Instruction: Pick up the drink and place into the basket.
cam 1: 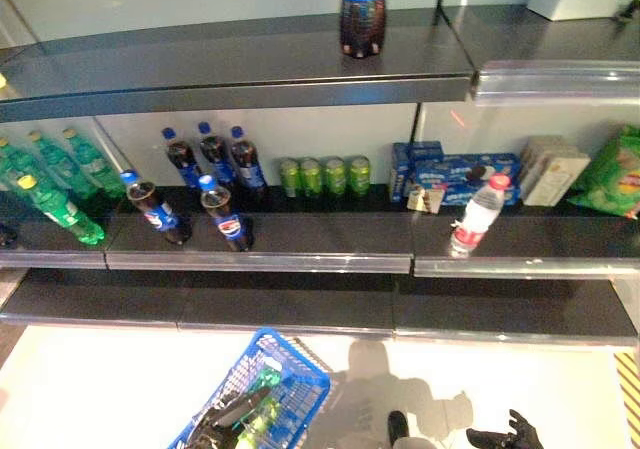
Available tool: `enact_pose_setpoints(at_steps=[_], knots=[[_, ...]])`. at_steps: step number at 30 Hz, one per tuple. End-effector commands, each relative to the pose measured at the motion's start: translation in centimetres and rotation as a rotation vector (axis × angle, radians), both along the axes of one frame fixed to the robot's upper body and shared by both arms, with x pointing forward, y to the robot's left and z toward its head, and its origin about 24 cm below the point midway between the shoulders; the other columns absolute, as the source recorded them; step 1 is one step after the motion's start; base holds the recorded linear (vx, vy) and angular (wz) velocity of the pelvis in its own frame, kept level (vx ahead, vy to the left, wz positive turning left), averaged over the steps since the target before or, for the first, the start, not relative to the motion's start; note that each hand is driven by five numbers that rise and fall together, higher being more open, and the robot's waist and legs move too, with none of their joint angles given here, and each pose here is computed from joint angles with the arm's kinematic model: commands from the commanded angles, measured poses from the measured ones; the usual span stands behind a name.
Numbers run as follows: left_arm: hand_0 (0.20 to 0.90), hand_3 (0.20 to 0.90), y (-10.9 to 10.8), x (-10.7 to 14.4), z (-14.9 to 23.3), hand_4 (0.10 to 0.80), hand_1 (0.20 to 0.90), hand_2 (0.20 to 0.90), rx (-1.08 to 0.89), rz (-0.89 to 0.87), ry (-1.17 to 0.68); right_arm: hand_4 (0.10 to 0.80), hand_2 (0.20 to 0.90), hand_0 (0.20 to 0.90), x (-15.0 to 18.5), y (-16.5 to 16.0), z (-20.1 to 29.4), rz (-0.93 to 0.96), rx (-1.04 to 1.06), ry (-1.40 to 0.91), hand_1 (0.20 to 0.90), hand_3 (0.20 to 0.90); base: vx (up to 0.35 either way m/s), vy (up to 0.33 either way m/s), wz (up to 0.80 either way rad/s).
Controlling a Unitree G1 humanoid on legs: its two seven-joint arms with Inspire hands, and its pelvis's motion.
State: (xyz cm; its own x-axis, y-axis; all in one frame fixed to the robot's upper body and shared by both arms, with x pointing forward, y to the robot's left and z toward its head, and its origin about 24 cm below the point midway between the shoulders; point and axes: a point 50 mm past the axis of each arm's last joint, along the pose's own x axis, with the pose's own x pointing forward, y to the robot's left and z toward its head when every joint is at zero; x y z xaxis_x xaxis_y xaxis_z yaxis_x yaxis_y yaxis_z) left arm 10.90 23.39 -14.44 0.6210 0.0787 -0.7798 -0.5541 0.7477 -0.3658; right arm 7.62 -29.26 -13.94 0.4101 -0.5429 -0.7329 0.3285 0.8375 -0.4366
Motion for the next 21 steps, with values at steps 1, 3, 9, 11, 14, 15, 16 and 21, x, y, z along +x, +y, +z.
enact_pose_setpoints(at_steps=[1,3,9,11,14,15,16,21], knots=[[0.300,0.200,2.3,7.3,5.0,0.100,0.300,0.300,0.081,-0.024,-0.453,0.800,0.900,0.900,1.0,-2.6,1.4,0.054,-0.068,-0.029,0.900,0.900,-0.055,0.012,-1.15],[0.300,0.200,2.3,7.4,4.9,0.100,0.300,0.300,0.077,-0.029,-0.453,0.800,0.900,0.900,0.9,-2.6,1.4,0.053,-0.066,-0.030,0.900,0.900,-0.048,0.029,-1.20],[0.300,0.200,2.4,7.6,4.9,0.100,0.300,0.300,0.100,-0.082,-0.445,0.800,0.900,0.900,1.1,-1.3,0.8,0.067,-0.018,-0.032,0.900,0.900,-0.097,0.028,-0.79],[0.300,0.200,2.8,7.4,4.9,0.100,0.300,0.300,0.101,-0.080,-0.439,0.800,0.900,0.900,1.4,-1.2,0.8,0.074,-0.015,-0.031,0.900,0.900,-0.083,-0.016,-0.77],[0.300,0.200,3.7,6.3,4.6,0.100,0.300,0.300,0.114,-0.063,-0.413,0.800,0.900,0.900,2.0,-0.9,0.7,0.081,-0.020,-0.015,0.900,0.900,-0.080,-0.055,-0.74],[0.300,0.200,4.2,5.8,4.5,0.100,0.300,0.300,0.120,-0.047,-0.400,0.800,0.900,0.900,2.0,-0.9,0.7,0.087,-0.024,-0.007,0.900,0.900,-0.116,-0.087,-0.83],[0.300,0.200,4.3,5.5,4.4,0.100,0.300,0.300,0.121,-0.044,-0.393,0.800,0.900,0.900,1.9,-1.0,0.7,0.081,-0.025,-0.005,0.900,0.900,-0.113,-0.110,-0.61],[0.300,0.200,4.5,4.8,4.0,0.100,0.300,0.300,0.130,-0.065,-0.348,0.800,0.900,0.900,1.4,-1.4,0.6,0.032,-0.024,0.003,0.900,0.900,-0.058,-0.141,-0.35]])
